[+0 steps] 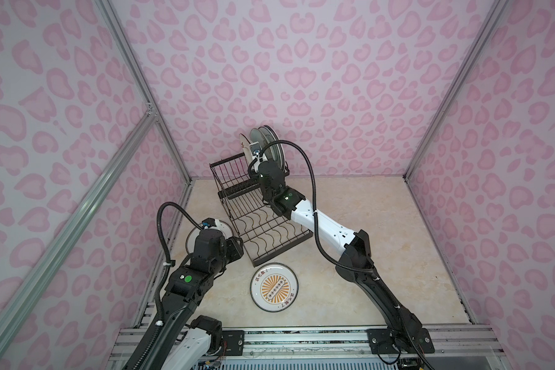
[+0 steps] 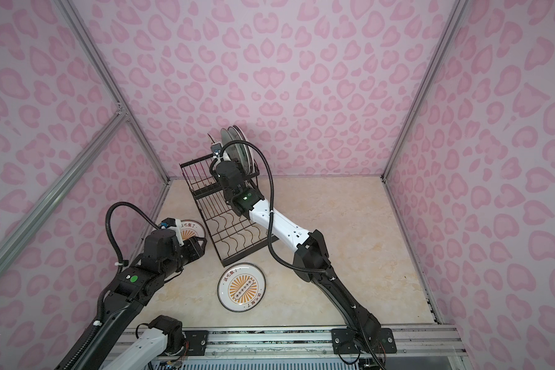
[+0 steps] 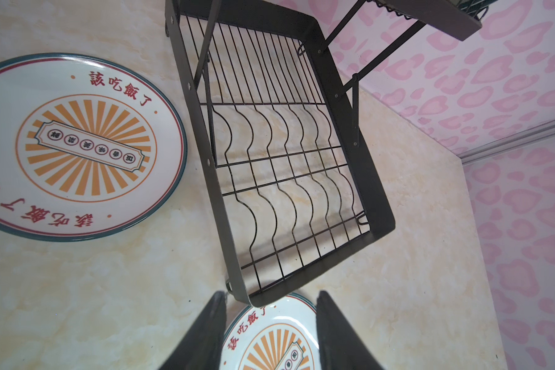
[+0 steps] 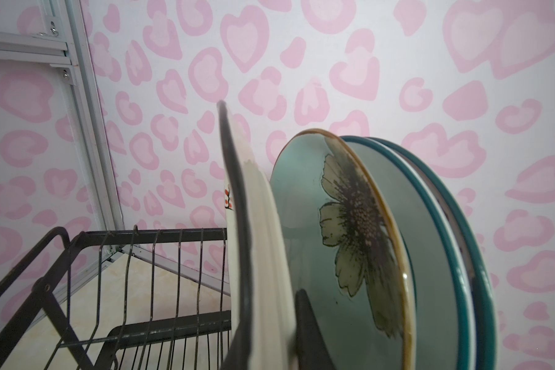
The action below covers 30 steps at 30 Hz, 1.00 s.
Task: Load plates into a dish rack
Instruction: Place the plate on the dish rack.
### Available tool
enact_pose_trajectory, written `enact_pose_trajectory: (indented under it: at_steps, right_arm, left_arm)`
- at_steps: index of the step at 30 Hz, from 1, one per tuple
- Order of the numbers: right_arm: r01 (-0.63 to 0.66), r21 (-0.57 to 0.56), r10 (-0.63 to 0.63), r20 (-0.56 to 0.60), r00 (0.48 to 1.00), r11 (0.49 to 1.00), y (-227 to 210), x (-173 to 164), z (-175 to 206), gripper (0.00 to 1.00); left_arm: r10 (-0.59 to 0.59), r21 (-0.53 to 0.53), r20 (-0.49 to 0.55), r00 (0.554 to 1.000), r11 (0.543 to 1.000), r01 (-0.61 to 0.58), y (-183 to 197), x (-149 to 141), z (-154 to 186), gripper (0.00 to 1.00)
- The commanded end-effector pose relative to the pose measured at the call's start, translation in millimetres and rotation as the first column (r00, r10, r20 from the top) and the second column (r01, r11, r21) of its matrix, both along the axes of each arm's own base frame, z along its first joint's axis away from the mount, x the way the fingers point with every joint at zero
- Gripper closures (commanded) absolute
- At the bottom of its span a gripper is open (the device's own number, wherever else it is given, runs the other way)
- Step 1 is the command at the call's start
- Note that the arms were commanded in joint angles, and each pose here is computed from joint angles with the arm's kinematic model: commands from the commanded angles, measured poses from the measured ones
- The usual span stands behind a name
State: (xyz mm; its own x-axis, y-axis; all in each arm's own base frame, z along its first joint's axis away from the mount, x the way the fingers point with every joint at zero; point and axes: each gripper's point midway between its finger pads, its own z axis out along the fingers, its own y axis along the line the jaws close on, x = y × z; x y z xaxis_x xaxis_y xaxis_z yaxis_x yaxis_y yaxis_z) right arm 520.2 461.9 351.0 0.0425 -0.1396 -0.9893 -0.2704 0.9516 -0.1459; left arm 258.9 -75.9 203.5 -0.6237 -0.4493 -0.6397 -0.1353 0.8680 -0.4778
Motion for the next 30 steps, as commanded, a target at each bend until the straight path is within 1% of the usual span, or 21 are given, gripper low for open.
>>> enact_pose_trajectory:
  at_steps: [1, 16, 18, 20, 30]
  right_arm:
    - [0.021, 0.088, -0.026, 0.056, 0.998, 0.996, -2.7, 0.8, 17.8, 1.00]
    - [0.039, 0.082, -0.042, 0.031, 0.999, 0.996, -4.0, 3.0, 7.9, 1.00]
    - [0.039, 0.081, -0.042, 0.030, 0.999, 0.996, -3.8, 3.2, 7.0, 0.93]
    - [0.037, 0.083, -0.040, 0.030, 0.999, 0.996, -3.6, 2.8, 7.8, 0.89]
    - [0.028, 0.088, -0.031, 0.030, 0.999, 0.996, -1.8, 3.4, 6.5, 0.84]
  left_arm:
    - [0.001, 0.011, 0.006, 1.000, 1.000, -0.001, 1.2, 0.9, 2.4, 0.52]
    - [-0.005, 0.010, 0.010, 1.000, 1.000, 0.005, 0.4, 1.1, 3.8, 0.52]
    - [-0.004, 0.011, 0.009, 1.000, 1.000, 0.004, 0.6, 1.0, 3.8, 0.52]
    - [-0.005, 0.012, 0.012, 1.000, 1.000, 0.005, 0.6, 0.9, 4.6, 0.52]
    - [-0.008, 0.014, 0.013, 1.000, 1.000, 0.008, 0.3, 1.0, 5.5, 0.52]
